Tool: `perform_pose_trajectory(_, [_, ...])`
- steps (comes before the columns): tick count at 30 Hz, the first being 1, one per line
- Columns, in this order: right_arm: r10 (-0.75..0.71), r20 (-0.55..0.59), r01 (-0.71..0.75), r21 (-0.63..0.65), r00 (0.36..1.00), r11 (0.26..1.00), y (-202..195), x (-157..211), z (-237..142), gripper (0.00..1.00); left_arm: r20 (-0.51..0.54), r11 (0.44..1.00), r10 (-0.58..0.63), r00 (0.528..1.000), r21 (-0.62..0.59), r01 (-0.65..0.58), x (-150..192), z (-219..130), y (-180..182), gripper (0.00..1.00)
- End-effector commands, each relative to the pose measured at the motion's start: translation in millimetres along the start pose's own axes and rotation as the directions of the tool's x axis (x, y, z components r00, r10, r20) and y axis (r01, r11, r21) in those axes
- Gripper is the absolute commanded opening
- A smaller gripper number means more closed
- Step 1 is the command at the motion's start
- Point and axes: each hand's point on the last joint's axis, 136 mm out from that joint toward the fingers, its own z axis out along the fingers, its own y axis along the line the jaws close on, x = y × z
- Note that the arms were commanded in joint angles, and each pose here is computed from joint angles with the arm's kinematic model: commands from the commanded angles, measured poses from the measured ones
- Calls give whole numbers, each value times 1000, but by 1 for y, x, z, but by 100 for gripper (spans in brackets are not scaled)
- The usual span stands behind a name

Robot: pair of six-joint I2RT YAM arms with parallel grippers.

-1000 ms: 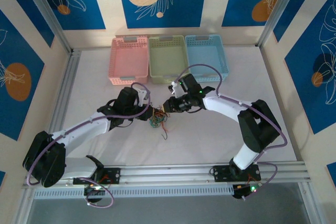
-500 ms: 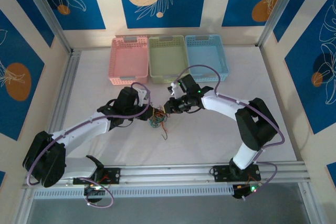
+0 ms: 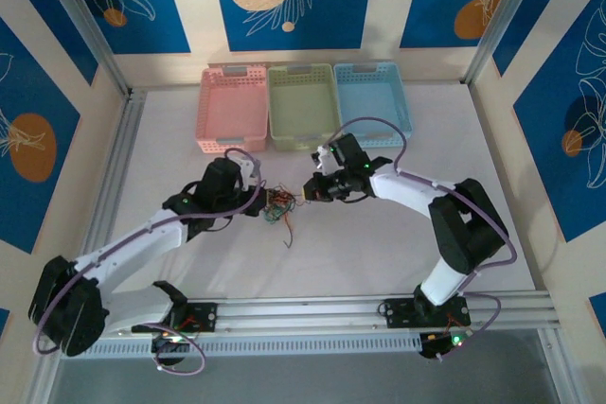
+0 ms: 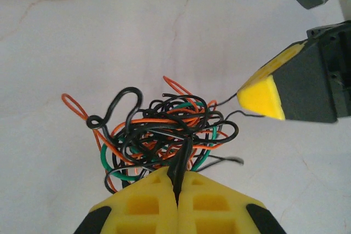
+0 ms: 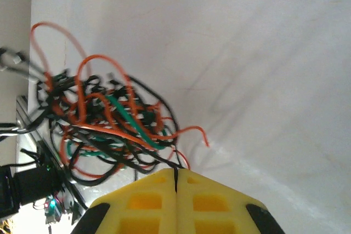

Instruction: Untangle the cables

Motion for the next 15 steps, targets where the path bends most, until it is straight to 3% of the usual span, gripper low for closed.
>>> perform_pose_trajectory(1, [73,72,-71,-28,995,997,-7,-10,-17,0,54,996,-8,998,-86,12,-8,-25,15,0])
perform_pose_trajectory(7, [191,175,-187,-37,966,982,-33,-20,-36,0,137,966,1,991,-257,34,-11,-73,44,0])
perform_pose_trajectory(15, [314,230,-309,-62,921,949,-57,-23,-50,0,255,917,18,967,-389,85,-17,-123,68,0])
